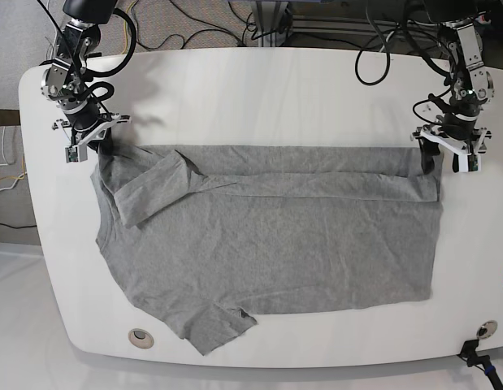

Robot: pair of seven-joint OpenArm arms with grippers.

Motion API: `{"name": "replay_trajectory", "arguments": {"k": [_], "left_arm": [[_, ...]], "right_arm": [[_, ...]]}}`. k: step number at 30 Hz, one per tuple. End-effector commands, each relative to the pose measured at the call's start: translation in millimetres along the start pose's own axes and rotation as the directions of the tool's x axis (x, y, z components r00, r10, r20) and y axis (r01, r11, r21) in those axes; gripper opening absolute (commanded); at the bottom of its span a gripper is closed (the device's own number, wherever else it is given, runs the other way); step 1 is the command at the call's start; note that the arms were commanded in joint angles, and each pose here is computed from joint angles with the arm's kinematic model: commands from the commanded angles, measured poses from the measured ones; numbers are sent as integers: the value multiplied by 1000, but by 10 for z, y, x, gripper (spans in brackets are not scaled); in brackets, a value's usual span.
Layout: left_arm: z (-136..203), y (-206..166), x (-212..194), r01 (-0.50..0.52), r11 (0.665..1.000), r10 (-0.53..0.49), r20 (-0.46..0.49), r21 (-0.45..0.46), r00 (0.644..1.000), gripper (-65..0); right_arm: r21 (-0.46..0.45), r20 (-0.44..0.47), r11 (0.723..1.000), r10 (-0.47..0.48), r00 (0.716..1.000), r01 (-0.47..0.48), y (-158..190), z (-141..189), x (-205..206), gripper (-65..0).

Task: Fold the T-shirt properly
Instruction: 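Grasp the folded edge with both grippers and drag it toward the arms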

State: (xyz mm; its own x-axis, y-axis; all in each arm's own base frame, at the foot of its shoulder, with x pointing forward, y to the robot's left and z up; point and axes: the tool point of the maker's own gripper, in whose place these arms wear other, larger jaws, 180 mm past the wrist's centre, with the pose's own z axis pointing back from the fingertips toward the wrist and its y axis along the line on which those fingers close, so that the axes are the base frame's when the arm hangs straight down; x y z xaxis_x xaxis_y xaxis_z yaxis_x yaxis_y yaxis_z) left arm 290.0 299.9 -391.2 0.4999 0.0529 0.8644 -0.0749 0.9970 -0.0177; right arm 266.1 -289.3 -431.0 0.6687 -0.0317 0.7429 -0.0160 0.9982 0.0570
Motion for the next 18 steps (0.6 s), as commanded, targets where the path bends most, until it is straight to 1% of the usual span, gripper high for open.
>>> {"name": "replay_trajectory", "arguments": {"k": [1, 6, 13, 14, 16, 18], "left_arm": [[-13, -25, 100, 6, 1000, -5, 33, -15, 999, -242], [-44, -4, -123, -24, 1000, 24, -20, -8, 1000, -243], [-58, 23, -279, -41, 999, 41, -57, -2, 998, -247], [-58, 24, -284, -42, 999, 42, -58, -1, 997, -267], [-58, 24, -284, -42, 999, 42, -58, -1, 997, -335], [-59, 32, -308, -43, 999, 43, -64, 2, 997, -434]], "right_arm": [[-19, -44, 1000, 24, 999, -25, -72, 27, -65, -650], [-19, -44, 1000, 24, 999, -25, -72, 27, -65, -650], [-19, -44, 1000, 24, 999, -25, -72, 27, -65, -650], [-19, -44, 1000, 24, 999, -25, -72, 27, -65, -650], [-19, -44, 1000, 24, 999, -25, -72, 27, -65, -650], [-19, -44, 1000, 24, 999, -25, -72, 27, -65, -650]]}}
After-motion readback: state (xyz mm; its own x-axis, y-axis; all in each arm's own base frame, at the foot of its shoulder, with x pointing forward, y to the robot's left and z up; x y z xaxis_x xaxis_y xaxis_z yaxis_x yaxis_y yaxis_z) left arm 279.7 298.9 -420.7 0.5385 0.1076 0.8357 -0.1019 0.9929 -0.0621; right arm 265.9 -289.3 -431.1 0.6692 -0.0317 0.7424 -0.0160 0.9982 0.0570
